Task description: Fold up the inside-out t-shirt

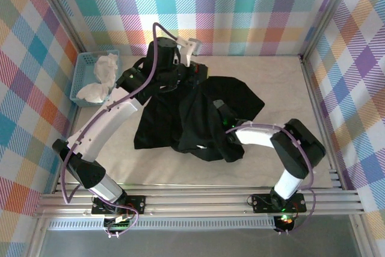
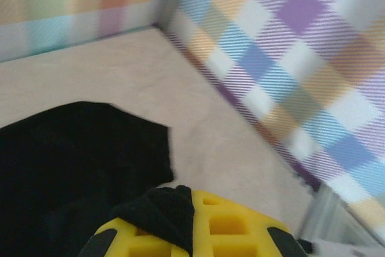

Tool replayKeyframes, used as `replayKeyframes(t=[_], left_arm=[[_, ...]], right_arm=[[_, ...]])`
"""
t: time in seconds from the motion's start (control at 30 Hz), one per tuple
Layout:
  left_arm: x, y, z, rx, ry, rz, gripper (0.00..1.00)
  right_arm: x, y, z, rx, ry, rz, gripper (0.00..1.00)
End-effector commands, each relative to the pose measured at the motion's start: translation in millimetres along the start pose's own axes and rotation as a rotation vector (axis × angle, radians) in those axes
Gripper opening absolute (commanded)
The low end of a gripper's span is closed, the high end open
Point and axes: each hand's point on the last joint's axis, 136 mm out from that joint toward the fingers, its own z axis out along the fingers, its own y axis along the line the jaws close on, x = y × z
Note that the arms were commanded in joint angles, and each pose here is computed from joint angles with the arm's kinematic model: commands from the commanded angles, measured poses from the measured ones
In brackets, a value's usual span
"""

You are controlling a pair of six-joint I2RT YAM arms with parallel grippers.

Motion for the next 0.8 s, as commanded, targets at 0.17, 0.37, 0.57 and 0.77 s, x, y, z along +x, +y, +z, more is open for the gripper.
replayKeyframes(t=[0.17, 0.37, 0.57, 0.77], left_arm=[[-22, -131, -68, 0.505, -0.096, 0.194, 0.00], [-29, -150, -106, 0.539, -0.169, 0.267, 0.00], [-38, -157, -135, 0.515, -0.241, 0.309, 0.00], [-44, -161, -144, 0.528, -0.282, 0.317, 0.00]], right_arm=[[24, -17, 43, 0.072, 0.267, -0.099, 0.80], [33, -28, 61, 0.080, 0.398, -0.028, 0.86], [43, -43, 66, 0.078, 0.489, 0.049, 0.89], [54, -50, 76, 0.079, 0.580, 0.049, 0.90]])
